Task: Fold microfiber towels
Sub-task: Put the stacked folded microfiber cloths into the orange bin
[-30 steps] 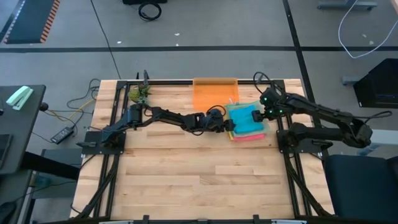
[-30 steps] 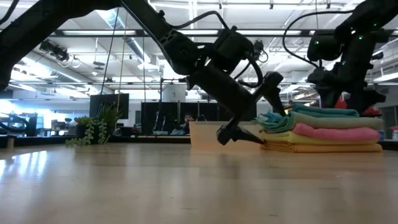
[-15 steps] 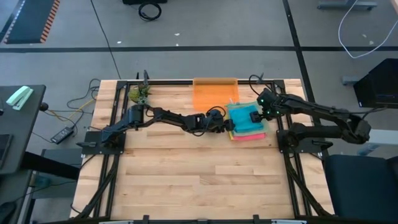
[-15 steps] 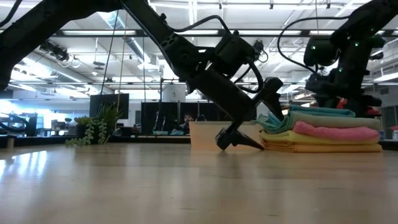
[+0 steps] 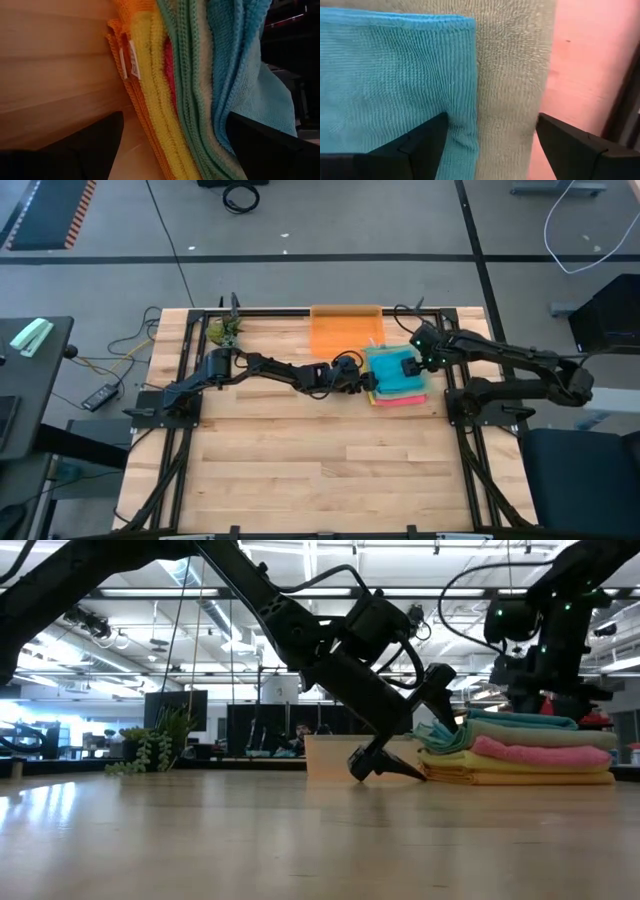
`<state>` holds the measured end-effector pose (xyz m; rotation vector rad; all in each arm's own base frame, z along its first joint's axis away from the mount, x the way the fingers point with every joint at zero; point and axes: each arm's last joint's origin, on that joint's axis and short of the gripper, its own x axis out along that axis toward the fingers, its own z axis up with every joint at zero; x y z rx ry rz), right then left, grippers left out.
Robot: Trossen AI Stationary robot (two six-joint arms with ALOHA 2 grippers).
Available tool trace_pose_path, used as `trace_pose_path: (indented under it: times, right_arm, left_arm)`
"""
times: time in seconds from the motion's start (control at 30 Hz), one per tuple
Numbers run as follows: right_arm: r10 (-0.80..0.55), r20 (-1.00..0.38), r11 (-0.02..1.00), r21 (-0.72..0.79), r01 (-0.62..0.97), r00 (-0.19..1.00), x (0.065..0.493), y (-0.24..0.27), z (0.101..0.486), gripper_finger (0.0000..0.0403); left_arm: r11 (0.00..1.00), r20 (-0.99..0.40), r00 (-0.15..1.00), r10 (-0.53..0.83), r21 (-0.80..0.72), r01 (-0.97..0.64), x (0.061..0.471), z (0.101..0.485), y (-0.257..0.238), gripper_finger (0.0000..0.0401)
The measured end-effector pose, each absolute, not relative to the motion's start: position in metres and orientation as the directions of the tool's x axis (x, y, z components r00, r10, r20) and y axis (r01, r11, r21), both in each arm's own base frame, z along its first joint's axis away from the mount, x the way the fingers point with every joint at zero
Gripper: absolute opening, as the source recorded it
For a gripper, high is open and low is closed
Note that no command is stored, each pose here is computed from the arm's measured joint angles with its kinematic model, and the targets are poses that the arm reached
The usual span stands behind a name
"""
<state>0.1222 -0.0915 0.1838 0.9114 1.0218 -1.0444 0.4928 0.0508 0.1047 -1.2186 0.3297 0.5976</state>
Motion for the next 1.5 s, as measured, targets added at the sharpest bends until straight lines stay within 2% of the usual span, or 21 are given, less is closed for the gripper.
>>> trace_pose_path:
  times: [0.3, 0.53, 0.63, 0.77, 0.87, 1.0, 1.13, 1.33, 1.37, 1.5]
  right_arm:
    - [-0.201, -0.972, 0.242, 0.071, 0.968, 0.121, 0.129, -0.096, 0.145, 0.0308]
    - [-0.208, -0.950, 0.236, 0.184, 0.954, 0.234, 0.132, -0.093, 0.133, 0.0308]
    - [-0.218, -0.936, 0.255, 0.218, 0.942, 0.275, 0.135, -0.091, 0.134, 0.0307]
    - [-0.204, -0.926, 0.251, 0.265, 0.931, 0.318, 0.146, -0.087, 0.131, 0.0283]
    - [-0.197, -0.917, 0.258, 0.292, 0.921, 0.346, 0.155, -0.084, 0.129, 0.0240]
    - [-0.184, -0.904, 0.268, 0.332, 0.905, 0.386, 0.165, -0.078, 0.126, 0.0158]
    - [-0.193, -0.891, 0.298, 0.346, 0.890, 0.411, 0.168, -0.073, 0.128, 0.0081]
    - [-0.196, -0.864, 0.311, 0.393, 0.865, 0.463, 0.163, -0.064, 0.141, 0.0076]
    - [-0.195, -0.854, 0.308, 0.413, 0.857, 0.482, 0.162, -0.062, 0.145, 0.0076]
    - [-0.229, -0.798, 0.322, 0.479, 0.817, 0.558, 0.161, -0.055, 0.169, 0.0076]
  left_arm:
    - [0.206, -0.545, 0.800, 0.253, -0.777, -0.595, 0.492, 0.104, 0.051, 0.0352]
    - [0.123, -0.554, 0.797, 0.241, -0.797, -0.592, 0.494, 0.087, 0.052, 0.0352]
    - [0.129, -0.555, 0.795, 0.244, -0.794, -0.594, 0.494, 0.087, 0.050, 0.0352]
    - [0.146, -0.556, 0.794, 0.247, -0.788, -0.598, 0.494, 0.087, 0.051, 0.0350]
    - [0.164, -0.561, 0.791, 0.244, -0.780, -0.604, 0.494, 0.086, 0.051, 0.0335]
    - [0.169, -0.565, 0.789, 0.240, -0.776, -0.607, 0.494, 0.086, 0.049, 0.0299]
    - [0.195, -0.571, 0.799, 0.186, -0.776, -0.600, 0.494, 0.086, 0.047, 0.0235]
    - [0.306, -0.560, 0.821, 0.115, -0.766, -0.565, 0.491, 0.107, 0.045, 0.0076]
    - [0.340, -0.556, 0.823, 0.117, -0.756, -0.559, 0.490, 0.112, 0.047, 0.0064]
    - [0.447, -0.498, 0.857, 0.132, -0.742, -0.500, 0.483, 0.156, 0.061, 0.0064]
